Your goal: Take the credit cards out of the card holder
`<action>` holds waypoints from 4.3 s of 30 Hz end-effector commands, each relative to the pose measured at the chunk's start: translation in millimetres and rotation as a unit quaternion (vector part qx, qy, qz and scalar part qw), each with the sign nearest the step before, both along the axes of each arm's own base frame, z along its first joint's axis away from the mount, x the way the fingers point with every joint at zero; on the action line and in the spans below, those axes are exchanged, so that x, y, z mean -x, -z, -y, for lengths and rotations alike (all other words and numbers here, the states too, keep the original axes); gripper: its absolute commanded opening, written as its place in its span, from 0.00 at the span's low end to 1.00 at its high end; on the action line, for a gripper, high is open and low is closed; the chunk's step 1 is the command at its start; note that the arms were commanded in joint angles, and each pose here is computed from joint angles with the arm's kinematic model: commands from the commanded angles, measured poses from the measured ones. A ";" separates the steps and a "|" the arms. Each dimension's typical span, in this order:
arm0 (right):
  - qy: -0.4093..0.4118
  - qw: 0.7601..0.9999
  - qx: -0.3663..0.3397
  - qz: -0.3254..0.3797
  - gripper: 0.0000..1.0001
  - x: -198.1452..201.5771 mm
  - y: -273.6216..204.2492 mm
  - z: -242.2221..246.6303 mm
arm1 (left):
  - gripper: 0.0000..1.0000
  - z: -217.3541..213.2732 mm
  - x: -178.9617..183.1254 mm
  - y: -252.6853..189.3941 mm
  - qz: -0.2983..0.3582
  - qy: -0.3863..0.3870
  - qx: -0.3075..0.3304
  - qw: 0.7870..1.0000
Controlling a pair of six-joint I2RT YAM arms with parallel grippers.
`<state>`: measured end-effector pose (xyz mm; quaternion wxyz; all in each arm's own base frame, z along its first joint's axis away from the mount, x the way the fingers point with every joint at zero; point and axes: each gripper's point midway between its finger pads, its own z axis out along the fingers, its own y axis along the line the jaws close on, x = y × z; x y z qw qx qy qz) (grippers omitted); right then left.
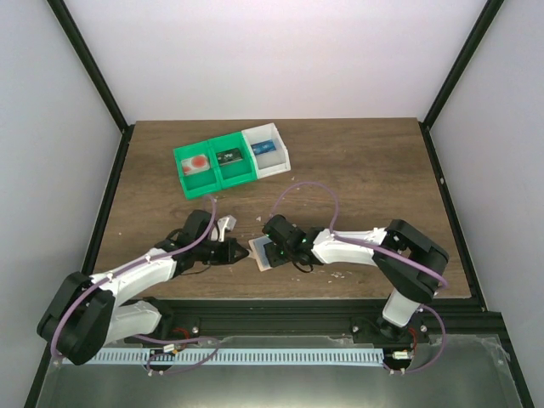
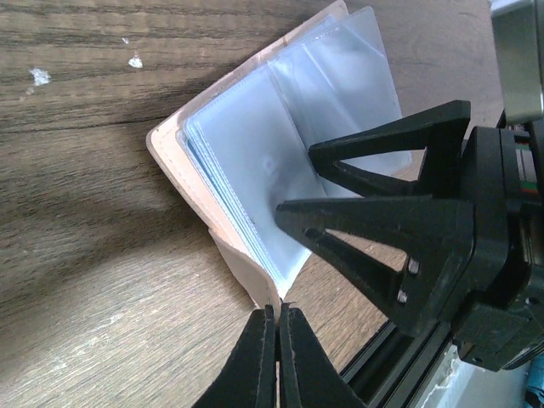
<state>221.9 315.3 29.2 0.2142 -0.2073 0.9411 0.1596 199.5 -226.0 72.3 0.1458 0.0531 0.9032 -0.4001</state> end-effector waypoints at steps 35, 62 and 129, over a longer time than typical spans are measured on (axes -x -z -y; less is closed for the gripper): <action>-0.018 0.998 -0.058 0.028 0.61 14.1 -57.9 -2.3 | 0.00 15.6 7.7 -35.2 0.025 0.037 0.076 0.996; 0.025 0.999 0.005 0.029 0.45 5.2 -12.9 16.7 | 0.00 6.1 0.5 -32.0 0.030 -0.003 0.056 0.998; 0.046 0.991 -0.096 -0.076 0.18 47.0 11.9 10.8 | 0.65 21.3 -20.5 -24.8 0.011 -0.031 0.104 0.994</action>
